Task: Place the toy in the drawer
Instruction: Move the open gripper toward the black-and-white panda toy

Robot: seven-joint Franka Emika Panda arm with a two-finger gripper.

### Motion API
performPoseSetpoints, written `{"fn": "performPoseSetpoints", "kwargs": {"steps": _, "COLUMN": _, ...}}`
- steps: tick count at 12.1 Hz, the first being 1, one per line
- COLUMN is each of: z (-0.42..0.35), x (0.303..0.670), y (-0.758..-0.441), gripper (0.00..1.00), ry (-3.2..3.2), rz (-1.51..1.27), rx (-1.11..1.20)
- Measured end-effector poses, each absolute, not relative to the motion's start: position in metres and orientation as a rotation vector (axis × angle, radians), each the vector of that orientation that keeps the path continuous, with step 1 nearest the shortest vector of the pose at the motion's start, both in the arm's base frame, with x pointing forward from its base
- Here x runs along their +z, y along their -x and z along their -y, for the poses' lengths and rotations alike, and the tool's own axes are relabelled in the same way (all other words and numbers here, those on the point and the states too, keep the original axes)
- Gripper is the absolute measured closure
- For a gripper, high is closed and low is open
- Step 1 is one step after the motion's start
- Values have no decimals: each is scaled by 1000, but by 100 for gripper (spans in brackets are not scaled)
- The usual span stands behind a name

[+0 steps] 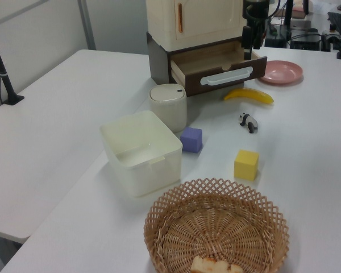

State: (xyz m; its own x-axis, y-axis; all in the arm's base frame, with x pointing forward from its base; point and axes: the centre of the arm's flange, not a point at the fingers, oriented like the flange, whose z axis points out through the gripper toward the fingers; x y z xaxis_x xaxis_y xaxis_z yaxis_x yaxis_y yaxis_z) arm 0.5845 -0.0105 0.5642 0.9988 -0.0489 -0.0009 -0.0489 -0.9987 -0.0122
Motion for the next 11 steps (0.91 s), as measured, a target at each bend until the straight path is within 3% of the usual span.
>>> {"fn": "performPoseSetpoints", "kwargs": {"steps": 11, "z": 10, "x": 563, "y": -584, "gripper": 0, "ry": 3128, "rz": -77, "rx": 14}}
